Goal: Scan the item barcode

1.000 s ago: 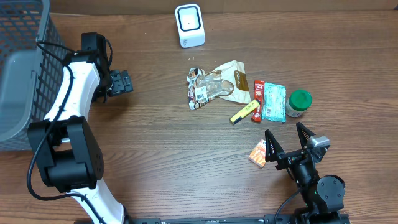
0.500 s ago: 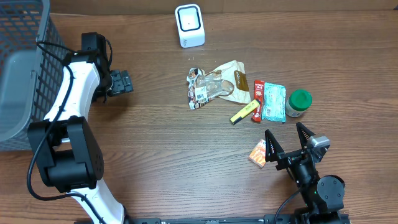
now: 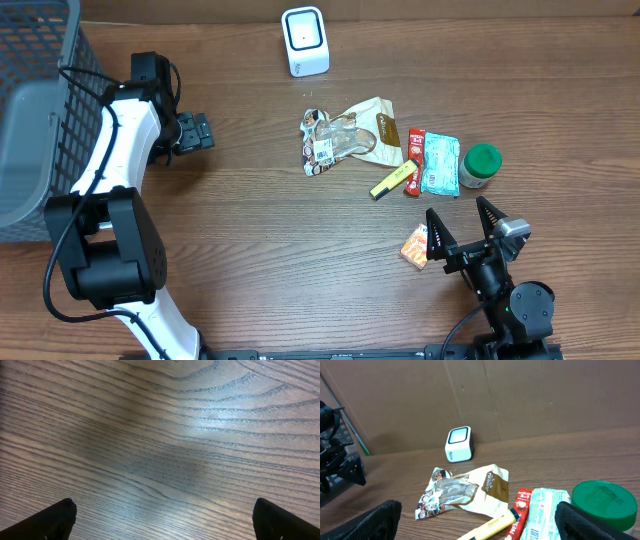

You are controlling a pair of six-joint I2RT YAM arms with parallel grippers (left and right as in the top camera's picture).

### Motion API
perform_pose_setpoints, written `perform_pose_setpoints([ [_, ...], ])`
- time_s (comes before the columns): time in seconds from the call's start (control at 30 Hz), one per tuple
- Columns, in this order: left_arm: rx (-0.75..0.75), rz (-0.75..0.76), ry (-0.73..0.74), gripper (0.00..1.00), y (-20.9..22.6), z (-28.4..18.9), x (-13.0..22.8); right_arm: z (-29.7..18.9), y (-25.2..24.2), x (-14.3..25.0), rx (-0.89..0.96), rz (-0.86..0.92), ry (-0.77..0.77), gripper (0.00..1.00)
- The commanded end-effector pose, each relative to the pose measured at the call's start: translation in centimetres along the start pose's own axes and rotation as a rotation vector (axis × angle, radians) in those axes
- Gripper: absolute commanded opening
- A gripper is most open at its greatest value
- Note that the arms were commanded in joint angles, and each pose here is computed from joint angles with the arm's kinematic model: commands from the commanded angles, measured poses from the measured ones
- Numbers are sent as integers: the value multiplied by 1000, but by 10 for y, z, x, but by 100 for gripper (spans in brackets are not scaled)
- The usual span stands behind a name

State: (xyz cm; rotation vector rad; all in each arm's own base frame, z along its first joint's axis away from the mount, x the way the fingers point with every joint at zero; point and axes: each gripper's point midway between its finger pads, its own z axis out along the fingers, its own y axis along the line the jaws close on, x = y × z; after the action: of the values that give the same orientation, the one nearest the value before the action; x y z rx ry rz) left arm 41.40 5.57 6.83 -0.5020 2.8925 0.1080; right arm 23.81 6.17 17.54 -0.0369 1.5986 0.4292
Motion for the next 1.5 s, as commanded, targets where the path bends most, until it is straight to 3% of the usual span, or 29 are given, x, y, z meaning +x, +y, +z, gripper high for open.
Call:
perform_pose_setpoints([
  [0.0, -4, -5, -14, 100, -2, -2, -4, 0, 0, 3, -3, 3, 1, 100],
  [0.83, 3, -1, -37, 100, -5, -12, -6, 0, 0, 3, -3, 3, 1, 100],
  [1.17, 74, -20, -305, 100, -2, -122, -23, 0, 0, 3, -3, 3, 1, 100],
  [1.47, 150, -50, -603, 100, 14, -244, -8, 0, 0, 3, -3, 3, 1, 100],
])
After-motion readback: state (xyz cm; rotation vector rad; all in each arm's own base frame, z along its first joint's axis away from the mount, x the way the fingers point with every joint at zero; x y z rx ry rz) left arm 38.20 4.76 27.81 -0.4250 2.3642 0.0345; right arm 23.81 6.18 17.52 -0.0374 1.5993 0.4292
